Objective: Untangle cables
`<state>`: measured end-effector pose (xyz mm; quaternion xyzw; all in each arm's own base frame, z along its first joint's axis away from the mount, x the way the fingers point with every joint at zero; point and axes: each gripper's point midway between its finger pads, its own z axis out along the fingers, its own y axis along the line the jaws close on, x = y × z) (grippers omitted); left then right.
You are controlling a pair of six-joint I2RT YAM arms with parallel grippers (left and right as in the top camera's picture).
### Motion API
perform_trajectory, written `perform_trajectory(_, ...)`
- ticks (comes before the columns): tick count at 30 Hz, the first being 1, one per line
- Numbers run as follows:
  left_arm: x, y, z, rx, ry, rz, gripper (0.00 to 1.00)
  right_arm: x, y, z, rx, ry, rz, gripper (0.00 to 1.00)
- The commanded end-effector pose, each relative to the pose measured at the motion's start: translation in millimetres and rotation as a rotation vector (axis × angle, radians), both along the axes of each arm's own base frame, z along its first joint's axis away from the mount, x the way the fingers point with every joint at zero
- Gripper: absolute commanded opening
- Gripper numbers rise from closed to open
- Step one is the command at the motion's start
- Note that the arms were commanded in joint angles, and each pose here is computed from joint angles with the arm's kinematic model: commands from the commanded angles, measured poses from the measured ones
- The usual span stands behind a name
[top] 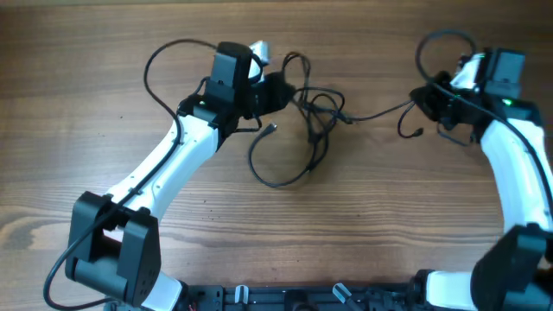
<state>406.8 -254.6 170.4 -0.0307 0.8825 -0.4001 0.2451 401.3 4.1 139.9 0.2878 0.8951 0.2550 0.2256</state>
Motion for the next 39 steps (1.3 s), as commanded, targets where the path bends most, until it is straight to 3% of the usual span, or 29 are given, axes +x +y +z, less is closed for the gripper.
perform_trajectory(1, -22, -34, 41, -0.186, -0.120, -0.279, 0.04, -2, 4, -34, -0.067, 0.077, 0.049, 0.04)
perform_trajectory(4, -24, -37, 50, -0.209, -0.142, -0.303, 0.04, -5, 8, -45, -0.063, 0.110, 0.074, 0.05)
perform_trajectory(5, -25, -36, 51, -0.209, -0.144, -0.303, 0.04, -6, 10, -46, -0.062, 0.103, 0.106, 0.12)
perform_trajectory(8, -24, -34, 49, -0.206, -0.132, -0.297, 0.04, -6, 26, -38, -0.022, 0.045, 0.222, 0.58)
perform_trajectory(9, -24, -33, 48, -0.205, -0.129, -0.295, 0.04, -5, 31, -33, -0.002, 0.024, 0.257, 0.68)
perform_trajectory(12, -24, -28, 44, -0.198, -0.104, -0.282, 0.04, 0, 51, -7, 0.069, -0.083, 0.384, 0.81)
perform_trajectory(16, -30, -25, 33, -0.182, -0.040, -0.276, 0.04, 7, 80, 45, 0.144, -0.303, 0.574, 0.75)
perform_trajectory(20, -41, -24, 20, -0.144, 0.000, -0.302, 0.04, 3, 113, 50, 0.093, -0.414, 0.751, 0.75)
perform_trajectory(24, -48, -21, 11, -0.116, 0.032, -0.316, 0.04, -2, 140, 27, -0.025, -0.376, 0.844, 0.74)
perform_trajectory(30, -50, -4, -14, 0.013, 0.074, -0.268, 0.04, -20, 179, 8, -0.024, -0.359, 0.991, 0.69)
perform_trajectory(34, -44, 27, -43, 0.197, 0.130, -0.133, 0.04, -24, 173, -4, -0.053, -0.272, 0.948, 0.59)
perform_trajectory(37, -42, 33, -47, 0.231, 0.135, -0.106, 0.04, -32, 171, -13, -0.016, -0.158, 0.878, 0.46)
perform_trajectory(39, -41, 32, -47, 0.230, 0.132, -0.105, 0.04, -37, 178, -15, -0.006, -0.138, 0.891, 0.45)
